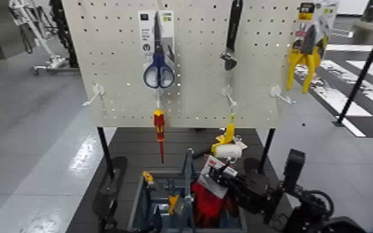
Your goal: Put the red colored gloves into the crate.
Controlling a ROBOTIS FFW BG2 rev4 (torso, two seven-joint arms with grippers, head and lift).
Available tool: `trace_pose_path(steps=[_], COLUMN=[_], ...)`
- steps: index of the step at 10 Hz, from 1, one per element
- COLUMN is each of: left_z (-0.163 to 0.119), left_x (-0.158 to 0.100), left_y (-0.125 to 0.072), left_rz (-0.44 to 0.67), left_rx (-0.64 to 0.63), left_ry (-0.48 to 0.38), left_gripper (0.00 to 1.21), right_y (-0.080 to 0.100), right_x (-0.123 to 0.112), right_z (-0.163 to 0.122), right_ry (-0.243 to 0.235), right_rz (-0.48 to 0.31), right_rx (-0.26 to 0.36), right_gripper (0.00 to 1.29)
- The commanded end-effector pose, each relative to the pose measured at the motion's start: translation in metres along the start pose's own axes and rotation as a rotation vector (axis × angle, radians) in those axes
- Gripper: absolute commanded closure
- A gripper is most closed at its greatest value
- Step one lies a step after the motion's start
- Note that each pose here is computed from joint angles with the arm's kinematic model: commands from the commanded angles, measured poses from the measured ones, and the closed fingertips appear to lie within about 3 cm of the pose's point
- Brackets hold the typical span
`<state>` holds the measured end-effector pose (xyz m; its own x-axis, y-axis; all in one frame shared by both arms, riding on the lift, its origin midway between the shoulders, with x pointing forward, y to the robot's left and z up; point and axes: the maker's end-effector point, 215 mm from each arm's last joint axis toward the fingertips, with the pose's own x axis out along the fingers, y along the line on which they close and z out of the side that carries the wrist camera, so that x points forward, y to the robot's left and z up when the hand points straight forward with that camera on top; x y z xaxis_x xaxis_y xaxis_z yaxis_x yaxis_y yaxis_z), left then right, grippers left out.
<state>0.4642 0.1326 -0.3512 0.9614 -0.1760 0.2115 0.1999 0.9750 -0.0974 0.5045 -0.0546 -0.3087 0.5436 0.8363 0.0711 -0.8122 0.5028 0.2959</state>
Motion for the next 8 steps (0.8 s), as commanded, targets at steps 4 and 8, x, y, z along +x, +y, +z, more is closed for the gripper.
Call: trace_pose_path(steps=[4, 8], left_z=[0.001, 0.001], left_x=[0.001, 0.001], left_y=[-0.001, -0.001], left_rz=[0.002, 0.003], left_rx=[-0.005, -0.006], left_ry=[-0.003, -0.003], left_gripper=[0.11, 0.11], right_y=[-0.005, -0.009], right_x=[0.009, 0.007], right_z=[-0.036, -0.053], right_ry=[0.053, 0.112], right_rz=[0.014, -0.008], right_rx=[0.012, 0.072], right_gripper=[1.17, 0.05])
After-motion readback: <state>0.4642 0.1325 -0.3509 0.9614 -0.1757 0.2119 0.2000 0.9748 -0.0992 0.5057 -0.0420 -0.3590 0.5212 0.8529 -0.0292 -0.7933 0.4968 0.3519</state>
